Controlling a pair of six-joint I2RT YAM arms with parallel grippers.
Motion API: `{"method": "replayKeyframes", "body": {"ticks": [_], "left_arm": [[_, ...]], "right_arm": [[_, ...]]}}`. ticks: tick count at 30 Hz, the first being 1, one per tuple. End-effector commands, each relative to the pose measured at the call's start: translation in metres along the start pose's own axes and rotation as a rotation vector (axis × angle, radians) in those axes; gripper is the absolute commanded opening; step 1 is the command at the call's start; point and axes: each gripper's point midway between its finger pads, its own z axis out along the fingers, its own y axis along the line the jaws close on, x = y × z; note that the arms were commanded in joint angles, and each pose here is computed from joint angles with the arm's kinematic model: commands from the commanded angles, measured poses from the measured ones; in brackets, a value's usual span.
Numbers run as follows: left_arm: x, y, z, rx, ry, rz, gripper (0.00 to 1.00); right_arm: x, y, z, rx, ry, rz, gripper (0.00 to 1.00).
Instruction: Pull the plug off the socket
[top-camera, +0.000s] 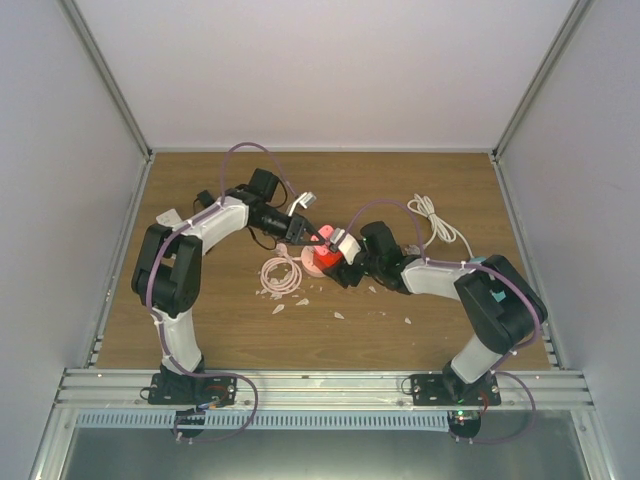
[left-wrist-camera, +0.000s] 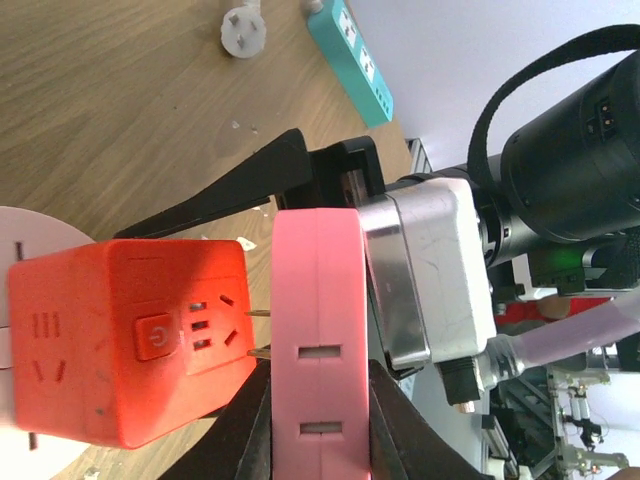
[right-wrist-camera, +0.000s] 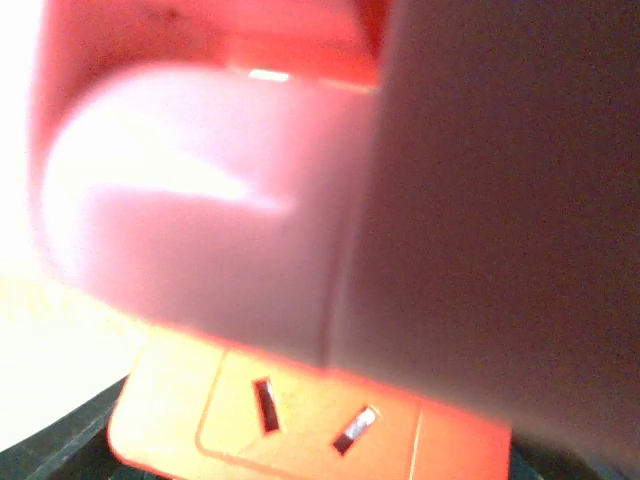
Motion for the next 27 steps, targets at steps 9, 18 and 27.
{"method": "replayKeyframes", "body": {"ticks": [9,18,27], "left_arm": [[-0.012,-0.009,-0.038,-0.015,-0.070,0.144,0.00],[-0.013,-0.016,-0.054,-0.012,-0.087,0.215,0.00],[-0.021,-0.026,-0.059,-0.027,-0.101,0.354,0.02]], "right_arm": [[-0.035,0.017,-0.010,-0.122,-0.042,-0.060,0.98],[-0.051,0.026,-0.026,-0.195,-0.072,-0.090,1.00],[-0.069,0.026,-0.056,-0.307,-0.110,-0.089,1.00]]}}
